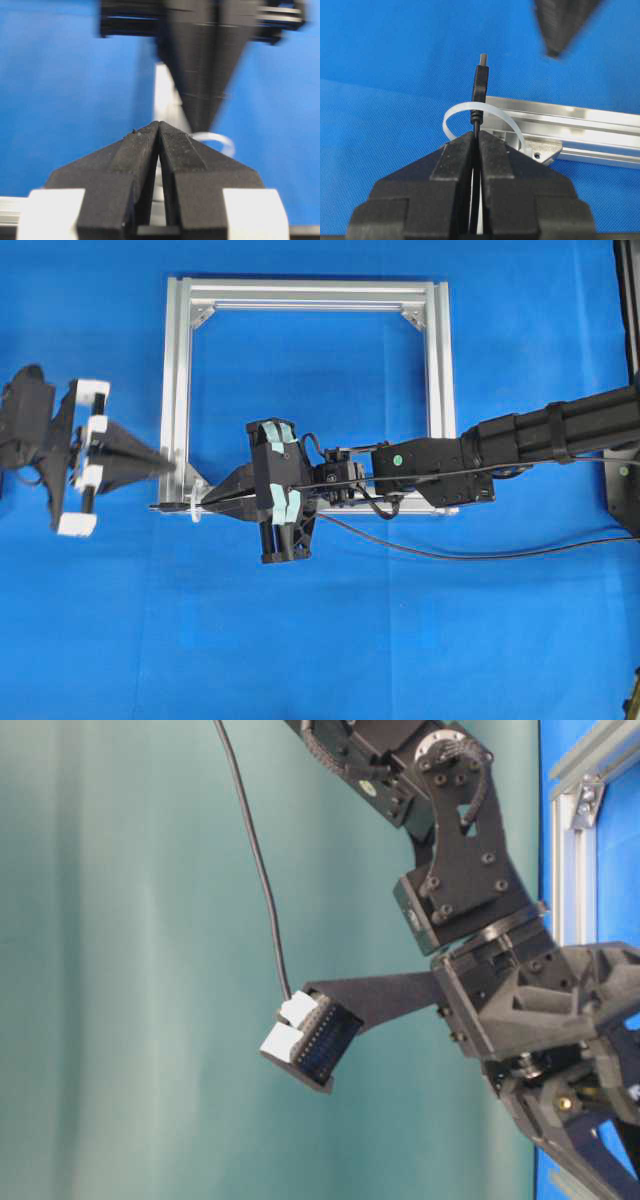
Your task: Insert the wire through the string loop located on the left side.
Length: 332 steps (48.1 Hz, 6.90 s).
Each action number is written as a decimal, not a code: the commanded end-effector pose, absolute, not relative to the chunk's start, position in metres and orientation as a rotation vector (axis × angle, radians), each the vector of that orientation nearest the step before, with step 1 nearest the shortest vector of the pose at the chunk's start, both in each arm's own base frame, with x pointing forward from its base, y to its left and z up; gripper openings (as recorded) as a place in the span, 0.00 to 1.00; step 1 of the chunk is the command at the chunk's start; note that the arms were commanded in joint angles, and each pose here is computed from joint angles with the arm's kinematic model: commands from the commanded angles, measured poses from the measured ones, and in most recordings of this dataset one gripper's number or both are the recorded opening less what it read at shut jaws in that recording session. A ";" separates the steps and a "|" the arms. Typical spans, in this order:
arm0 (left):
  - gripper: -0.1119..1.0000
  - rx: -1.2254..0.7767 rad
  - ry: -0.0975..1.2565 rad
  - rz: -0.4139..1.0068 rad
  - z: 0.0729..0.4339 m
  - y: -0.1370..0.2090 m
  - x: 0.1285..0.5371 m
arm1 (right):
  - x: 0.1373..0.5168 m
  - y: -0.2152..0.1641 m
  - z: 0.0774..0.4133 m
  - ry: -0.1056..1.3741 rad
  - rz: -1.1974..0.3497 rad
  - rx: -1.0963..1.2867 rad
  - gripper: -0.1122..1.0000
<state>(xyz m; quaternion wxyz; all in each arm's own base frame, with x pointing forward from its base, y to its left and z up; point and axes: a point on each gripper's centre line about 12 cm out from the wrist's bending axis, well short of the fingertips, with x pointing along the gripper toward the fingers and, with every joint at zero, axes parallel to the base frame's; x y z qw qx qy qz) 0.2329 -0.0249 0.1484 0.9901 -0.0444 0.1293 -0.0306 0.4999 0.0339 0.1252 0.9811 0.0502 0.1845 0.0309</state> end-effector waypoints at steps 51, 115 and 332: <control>0.11 -0.077 0.333 -0.128 0.144 -0.040 0.229 | 0.504 0.035 0.142 0.330 0.066 0.104 0.10; 0.86 -0.097 0.484 -0.120 0.112 -0.047 0.249 | 0.504 0.034 0.140 0.336 0.064 0.104 0.10; 0.72 -0.254 0.302 -0.174 0.249 -0.033 0.151 | 0.456 0.049 0.253 0.247 0.104 0.098 0.90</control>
